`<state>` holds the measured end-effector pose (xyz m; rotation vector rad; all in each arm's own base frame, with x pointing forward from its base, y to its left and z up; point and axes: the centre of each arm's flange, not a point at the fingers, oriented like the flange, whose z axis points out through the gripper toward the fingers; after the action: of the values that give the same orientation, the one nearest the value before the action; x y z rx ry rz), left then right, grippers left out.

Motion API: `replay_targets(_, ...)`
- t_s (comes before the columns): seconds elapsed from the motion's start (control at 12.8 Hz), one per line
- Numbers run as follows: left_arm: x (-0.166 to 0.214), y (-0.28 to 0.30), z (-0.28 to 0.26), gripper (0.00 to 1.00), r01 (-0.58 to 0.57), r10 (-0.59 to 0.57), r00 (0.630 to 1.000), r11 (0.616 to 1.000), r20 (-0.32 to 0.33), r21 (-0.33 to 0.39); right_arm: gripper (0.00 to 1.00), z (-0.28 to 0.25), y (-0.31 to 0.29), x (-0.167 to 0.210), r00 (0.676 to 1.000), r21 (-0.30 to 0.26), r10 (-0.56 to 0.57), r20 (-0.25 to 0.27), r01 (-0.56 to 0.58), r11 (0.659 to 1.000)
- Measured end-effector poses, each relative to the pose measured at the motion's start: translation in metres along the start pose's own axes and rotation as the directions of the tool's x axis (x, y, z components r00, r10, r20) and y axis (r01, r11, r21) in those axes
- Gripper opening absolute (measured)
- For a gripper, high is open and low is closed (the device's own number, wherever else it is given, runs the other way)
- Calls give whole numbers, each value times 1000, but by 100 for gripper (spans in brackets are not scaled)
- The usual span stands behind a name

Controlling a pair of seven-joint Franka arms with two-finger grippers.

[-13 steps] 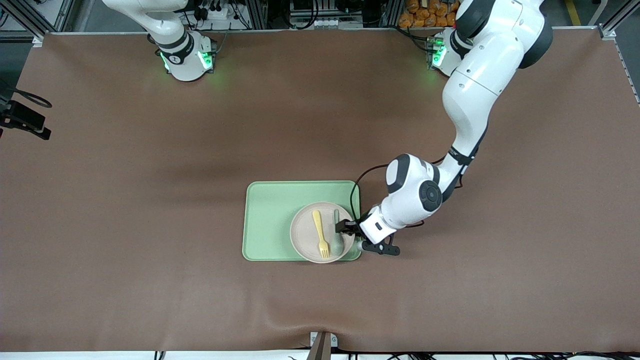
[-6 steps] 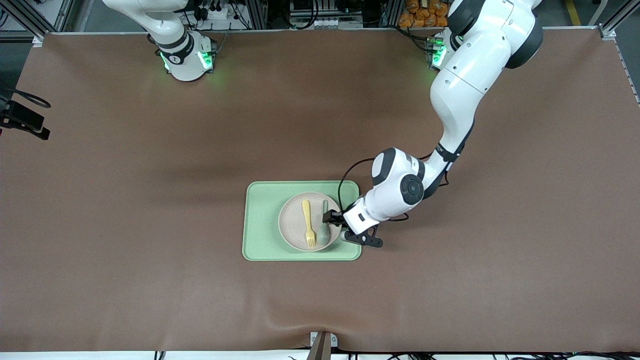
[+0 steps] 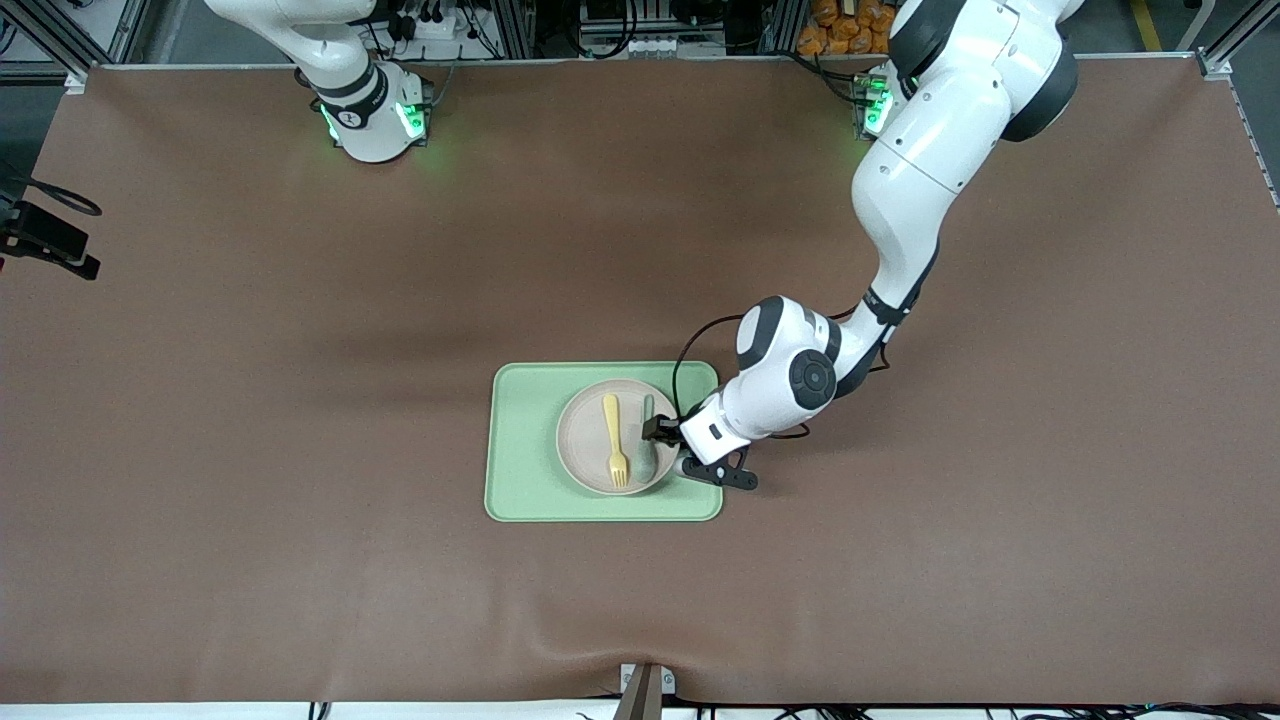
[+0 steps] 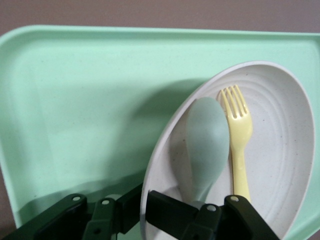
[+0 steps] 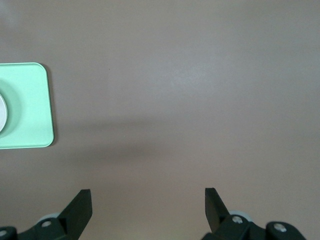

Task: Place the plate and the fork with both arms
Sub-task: 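Push the plate to the tray's middle and open the left gripper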

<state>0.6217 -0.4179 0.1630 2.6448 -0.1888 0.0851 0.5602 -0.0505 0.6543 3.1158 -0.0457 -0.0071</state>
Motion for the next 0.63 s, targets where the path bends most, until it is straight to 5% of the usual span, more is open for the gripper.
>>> replay_targets(0.16,2,2,-2,15,12,-12,1000,1000,-7,-3,100,0,0,0,1000,0,0,0,0,1000)
replay_targets(0.63,31,16,-54,85,17,-19,995,1000,-102,-21,100,2,-2,2,1000,0,-4,2,4,1000)
